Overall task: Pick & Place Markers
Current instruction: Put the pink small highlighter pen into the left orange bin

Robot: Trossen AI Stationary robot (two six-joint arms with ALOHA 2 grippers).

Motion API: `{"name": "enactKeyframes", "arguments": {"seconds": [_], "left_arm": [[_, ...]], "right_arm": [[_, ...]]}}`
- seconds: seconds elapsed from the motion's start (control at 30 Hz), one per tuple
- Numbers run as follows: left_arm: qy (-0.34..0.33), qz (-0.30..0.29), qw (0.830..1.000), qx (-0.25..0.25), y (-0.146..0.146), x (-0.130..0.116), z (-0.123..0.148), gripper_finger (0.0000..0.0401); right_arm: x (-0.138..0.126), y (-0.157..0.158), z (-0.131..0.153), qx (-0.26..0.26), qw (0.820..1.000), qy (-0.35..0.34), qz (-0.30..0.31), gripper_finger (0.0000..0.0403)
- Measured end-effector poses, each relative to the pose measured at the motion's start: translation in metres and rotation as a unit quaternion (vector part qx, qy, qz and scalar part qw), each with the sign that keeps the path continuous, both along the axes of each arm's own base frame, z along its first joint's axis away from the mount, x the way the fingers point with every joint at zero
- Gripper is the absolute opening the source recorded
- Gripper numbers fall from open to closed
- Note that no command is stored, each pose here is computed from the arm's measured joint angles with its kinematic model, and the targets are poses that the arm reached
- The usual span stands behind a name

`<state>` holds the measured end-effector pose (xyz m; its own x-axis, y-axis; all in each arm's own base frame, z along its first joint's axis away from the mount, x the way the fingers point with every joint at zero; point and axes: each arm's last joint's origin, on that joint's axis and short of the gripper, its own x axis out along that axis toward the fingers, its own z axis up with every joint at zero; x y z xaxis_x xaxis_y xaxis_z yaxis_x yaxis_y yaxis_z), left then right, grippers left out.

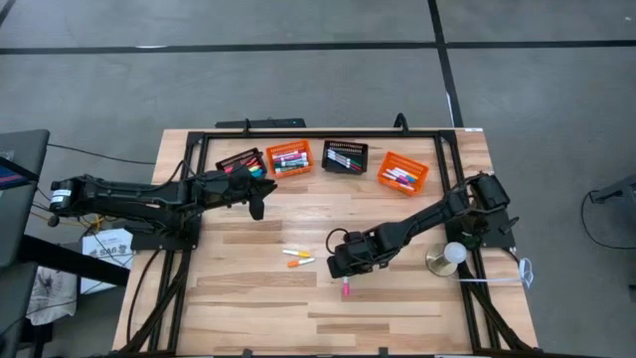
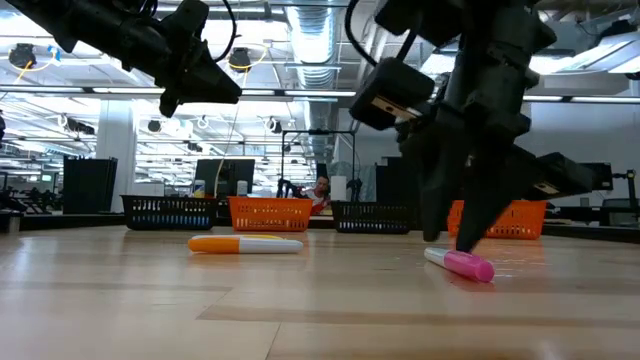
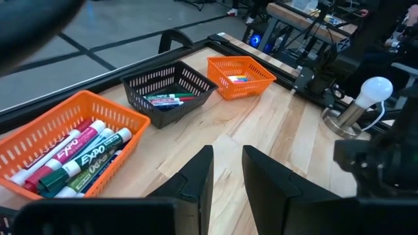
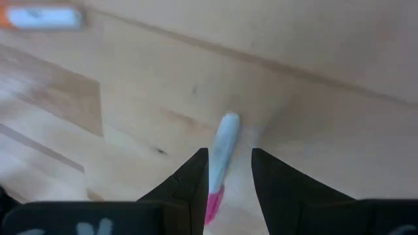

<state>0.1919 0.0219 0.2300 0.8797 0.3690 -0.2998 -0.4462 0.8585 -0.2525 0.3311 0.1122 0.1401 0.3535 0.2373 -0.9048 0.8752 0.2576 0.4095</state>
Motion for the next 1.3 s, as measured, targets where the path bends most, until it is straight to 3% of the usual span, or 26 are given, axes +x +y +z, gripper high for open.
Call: {"name": "enactKeyframes", "arguments": {"seconds": [0.23,0.5,1.3], "left_arm": [[-0.005,0.000,1.000,0.000,0.000,0.000,0.001,0.0081],[-0.009,0.000,1.000,0.001,0.000,0.001,0.002,0.0081],[-0.011,0.000,1.000,0.001,0.000,0.001,0.002,0.0081]], "right_arm": [[0.015,0.006,-0.017,0.012,0.999,0.035,0.026,0.0107],[0.016,0.006,-0.017,-0.051,0.990,0.119,0.056,0.0106],[0.006,-0.035,-0.016,-0.146,0.960,0.185,0.148,0.0107]]}}
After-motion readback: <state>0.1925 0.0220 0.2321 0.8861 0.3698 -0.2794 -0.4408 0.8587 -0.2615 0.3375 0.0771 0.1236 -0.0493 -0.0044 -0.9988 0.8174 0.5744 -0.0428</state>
